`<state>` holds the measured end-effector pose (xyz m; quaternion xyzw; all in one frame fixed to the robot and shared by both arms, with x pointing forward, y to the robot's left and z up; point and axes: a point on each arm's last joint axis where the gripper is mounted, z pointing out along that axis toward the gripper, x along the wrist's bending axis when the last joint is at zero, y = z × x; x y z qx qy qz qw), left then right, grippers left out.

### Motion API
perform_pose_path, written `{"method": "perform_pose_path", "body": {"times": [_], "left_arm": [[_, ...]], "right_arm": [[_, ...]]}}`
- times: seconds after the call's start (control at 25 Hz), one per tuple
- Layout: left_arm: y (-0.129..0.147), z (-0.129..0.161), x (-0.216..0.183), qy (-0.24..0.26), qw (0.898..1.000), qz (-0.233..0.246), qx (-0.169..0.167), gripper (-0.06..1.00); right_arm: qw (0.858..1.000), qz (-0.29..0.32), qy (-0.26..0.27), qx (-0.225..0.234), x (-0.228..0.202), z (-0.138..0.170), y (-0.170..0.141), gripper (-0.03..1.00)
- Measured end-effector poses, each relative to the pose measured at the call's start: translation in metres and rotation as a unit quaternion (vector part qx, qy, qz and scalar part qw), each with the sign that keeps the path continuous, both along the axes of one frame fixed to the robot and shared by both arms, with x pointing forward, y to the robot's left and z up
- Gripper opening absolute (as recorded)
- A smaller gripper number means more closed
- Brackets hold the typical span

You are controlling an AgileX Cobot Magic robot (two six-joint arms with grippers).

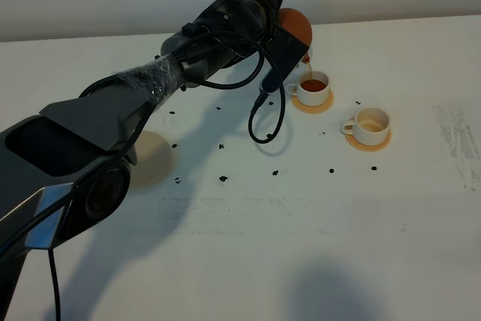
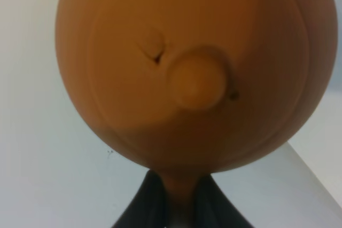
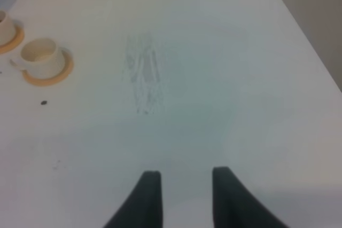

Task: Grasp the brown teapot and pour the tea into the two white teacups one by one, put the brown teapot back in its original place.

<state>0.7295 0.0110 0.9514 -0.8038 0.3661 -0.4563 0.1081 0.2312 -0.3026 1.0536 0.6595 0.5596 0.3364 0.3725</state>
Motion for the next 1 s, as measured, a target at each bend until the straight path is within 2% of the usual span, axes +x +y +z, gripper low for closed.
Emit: {"method": "perform_pose_path", "body": {"times": [1.0], "left_arm": [[-0.005, 0.0029, -0.0014, -0.024, 0.999, -0.019, 0.027, 0.09]], "right_arm": [[1.0, 0.0, 0.0, 0.0, 0.0, 0.0, 0.0, 0.23]]}}
